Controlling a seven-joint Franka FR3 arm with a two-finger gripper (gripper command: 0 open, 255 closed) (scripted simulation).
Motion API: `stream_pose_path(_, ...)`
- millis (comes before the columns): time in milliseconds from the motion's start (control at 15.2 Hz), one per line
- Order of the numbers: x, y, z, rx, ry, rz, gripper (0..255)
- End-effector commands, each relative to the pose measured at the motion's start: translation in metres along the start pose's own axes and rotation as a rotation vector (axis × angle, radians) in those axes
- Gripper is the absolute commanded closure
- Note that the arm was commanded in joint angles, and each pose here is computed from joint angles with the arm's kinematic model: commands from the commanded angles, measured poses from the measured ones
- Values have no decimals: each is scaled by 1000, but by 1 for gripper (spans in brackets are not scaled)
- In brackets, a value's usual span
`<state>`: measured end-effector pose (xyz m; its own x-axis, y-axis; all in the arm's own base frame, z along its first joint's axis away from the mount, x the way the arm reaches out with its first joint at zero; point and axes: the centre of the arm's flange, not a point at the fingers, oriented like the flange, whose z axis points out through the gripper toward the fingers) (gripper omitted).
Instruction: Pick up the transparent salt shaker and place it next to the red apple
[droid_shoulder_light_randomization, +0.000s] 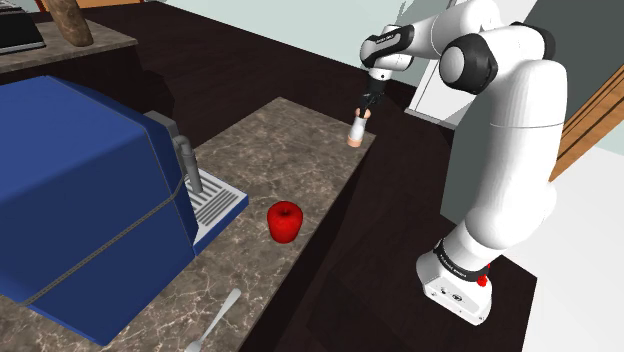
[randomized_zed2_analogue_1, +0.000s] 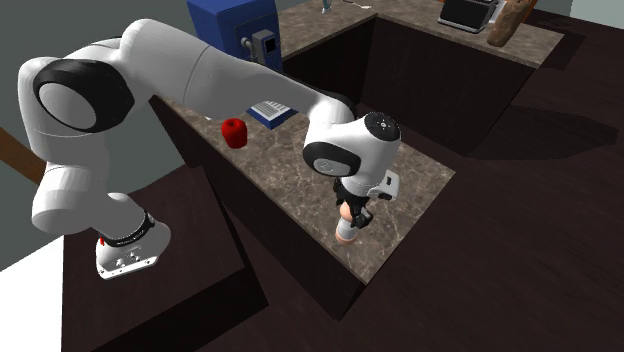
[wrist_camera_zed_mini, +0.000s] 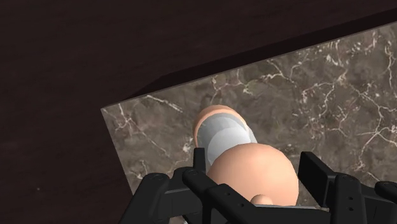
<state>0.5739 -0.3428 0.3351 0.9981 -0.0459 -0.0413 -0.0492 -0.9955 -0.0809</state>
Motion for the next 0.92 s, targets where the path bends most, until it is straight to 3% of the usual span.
stream_pose_path(0, 0, 0, 0, 0, 0, 0, 255)
stream_pose_path(396, 0, 0, 0, 0, 0, 0, 255)
stream_pose_path(858, -2, -3, -37, 0, 0, 0, 255)
